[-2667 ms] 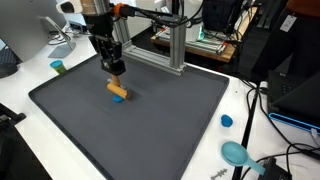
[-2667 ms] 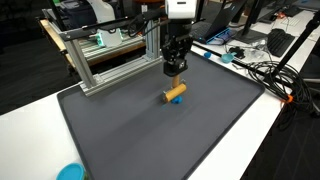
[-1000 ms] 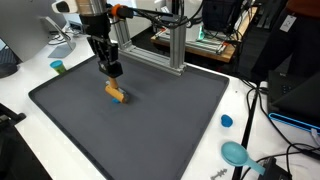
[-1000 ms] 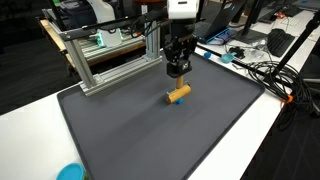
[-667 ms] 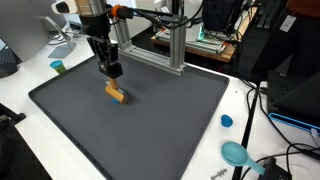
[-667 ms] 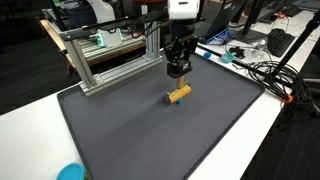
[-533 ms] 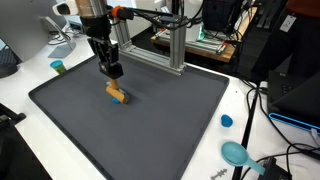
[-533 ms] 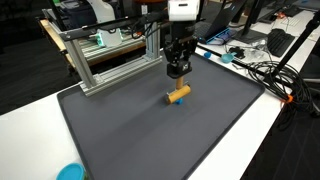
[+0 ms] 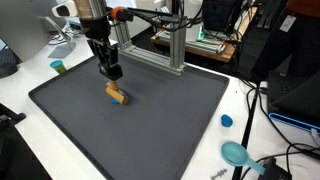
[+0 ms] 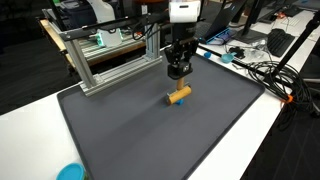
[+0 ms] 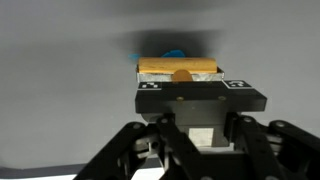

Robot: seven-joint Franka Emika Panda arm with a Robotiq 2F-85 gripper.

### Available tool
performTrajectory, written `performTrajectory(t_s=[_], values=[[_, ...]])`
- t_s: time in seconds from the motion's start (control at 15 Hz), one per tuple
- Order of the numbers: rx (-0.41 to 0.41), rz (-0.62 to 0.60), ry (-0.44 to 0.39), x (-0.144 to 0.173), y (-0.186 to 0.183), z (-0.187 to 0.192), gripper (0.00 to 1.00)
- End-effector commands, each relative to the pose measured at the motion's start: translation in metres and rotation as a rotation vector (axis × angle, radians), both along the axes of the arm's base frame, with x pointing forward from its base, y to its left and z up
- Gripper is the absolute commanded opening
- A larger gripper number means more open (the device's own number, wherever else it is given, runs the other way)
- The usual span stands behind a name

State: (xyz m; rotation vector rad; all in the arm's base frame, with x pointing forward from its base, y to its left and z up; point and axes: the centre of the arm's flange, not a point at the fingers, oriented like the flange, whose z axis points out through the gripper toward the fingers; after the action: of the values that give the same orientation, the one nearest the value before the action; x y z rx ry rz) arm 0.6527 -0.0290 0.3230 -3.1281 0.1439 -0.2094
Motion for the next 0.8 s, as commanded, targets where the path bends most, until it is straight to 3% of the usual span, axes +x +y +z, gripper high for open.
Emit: performTrajectory(t_s=[0.0,0.27,0.33,0.4,0.47,0.53,0.73], values=[[-0.002,-0.022,0.011,0.019,0.002,-0.016,0.22],[-0.046,-0.021,0.077,0.017,-0.003,-0.021,0.22],[-0.009,-0.009,0.015,0.009,-0.002,-0.003,0.22],[-0.009,-0.009,0.016,0.01,-0.001,-0.002,0.47],[-0.009,-0.008,0.016,0.01,0.0,-0.002,0.47],[-0.009,-0.008,0.016,0.01,-0.001,-0.002,0.22],[-0.015,0.002,0.011,0.01,0.003,-0.015,0.22]])
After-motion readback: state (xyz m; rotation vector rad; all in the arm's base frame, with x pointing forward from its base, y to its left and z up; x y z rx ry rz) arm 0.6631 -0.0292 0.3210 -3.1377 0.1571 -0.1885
